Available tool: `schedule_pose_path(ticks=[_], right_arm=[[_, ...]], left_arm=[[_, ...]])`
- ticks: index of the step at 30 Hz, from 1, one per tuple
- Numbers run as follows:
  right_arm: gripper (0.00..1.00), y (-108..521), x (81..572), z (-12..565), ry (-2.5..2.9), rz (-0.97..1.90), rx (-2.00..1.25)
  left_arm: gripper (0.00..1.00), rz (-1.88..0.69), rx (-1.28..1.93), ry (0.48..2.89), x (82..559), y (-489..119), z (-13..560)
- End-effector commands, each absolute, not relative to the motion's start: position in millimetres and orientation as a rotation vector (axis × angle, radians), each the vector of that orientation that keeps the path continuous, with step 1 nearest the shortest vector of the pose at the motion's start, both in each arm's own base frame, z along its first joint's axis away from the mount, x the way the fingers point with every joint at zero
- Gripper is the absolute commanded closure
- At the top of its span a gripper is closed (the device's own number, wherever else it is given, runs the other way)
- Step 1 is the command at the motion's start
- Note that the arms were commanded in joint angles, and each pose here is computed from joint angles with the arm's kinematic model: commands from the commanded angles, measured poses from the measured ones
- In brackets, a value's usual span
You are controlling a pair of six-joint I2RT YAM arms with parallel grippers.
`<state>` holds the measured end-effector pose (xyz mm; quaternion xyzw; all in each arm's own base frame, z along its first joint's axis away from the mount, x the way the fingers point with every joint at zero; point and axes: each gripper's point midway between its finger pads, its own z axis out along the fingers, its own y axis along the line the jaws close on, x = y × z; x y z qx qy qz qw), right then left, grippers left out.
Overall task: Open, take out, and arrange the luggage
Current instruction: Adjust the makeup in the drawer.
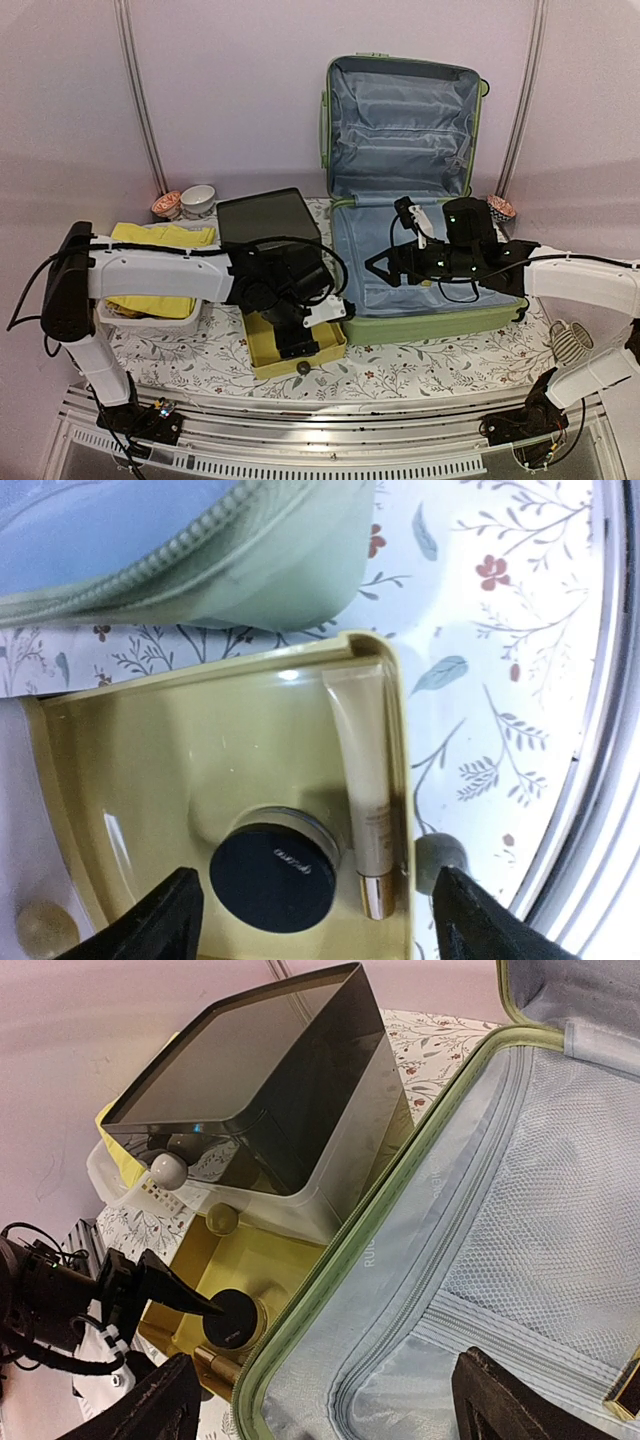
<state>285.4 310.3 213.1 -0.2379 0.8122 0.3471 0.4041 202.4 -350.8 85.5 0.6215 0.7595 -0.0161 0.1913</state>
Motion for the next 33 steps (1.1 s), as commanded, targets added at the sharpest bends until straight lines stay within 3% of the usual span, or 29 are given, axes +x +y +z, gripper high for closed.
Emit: schedule_pose_path(ticks=[1,5,12,16,23,28,33], right_arm=[[0.12,306,288,222,2.022,0.876,-0.573],[0.12,306,288,224,2.019,0.879,-0.574],[0.11,302,287,226,2.015,0.863,-0.568],[0.12,301,284,226,2.014,0.867,-0.568],[0.11,297,288,223,2.015,0.837,-0.548],[0.11,302,297,214,2.046,0.828,-0.525],[0.11,309,305,216,2.058,0.829,-0.514]], left_arm=[[0.20,-0.240,1.727,2.160,194,-354,115],[0.21,-0.316,1.538,2.184,204,-362,145],[0.02,-0.571,0.935,2.330,212,-368,190],[0.02,-0.493,0.575,2.440,223,-329,184],[0.02,-0.709,0.039,2.290,219,-272,196],[0.02,-0.950,-0.134,2.119,217,-241,195],[0.02,-0.969,-0.172,2.092,213,-229,204]])
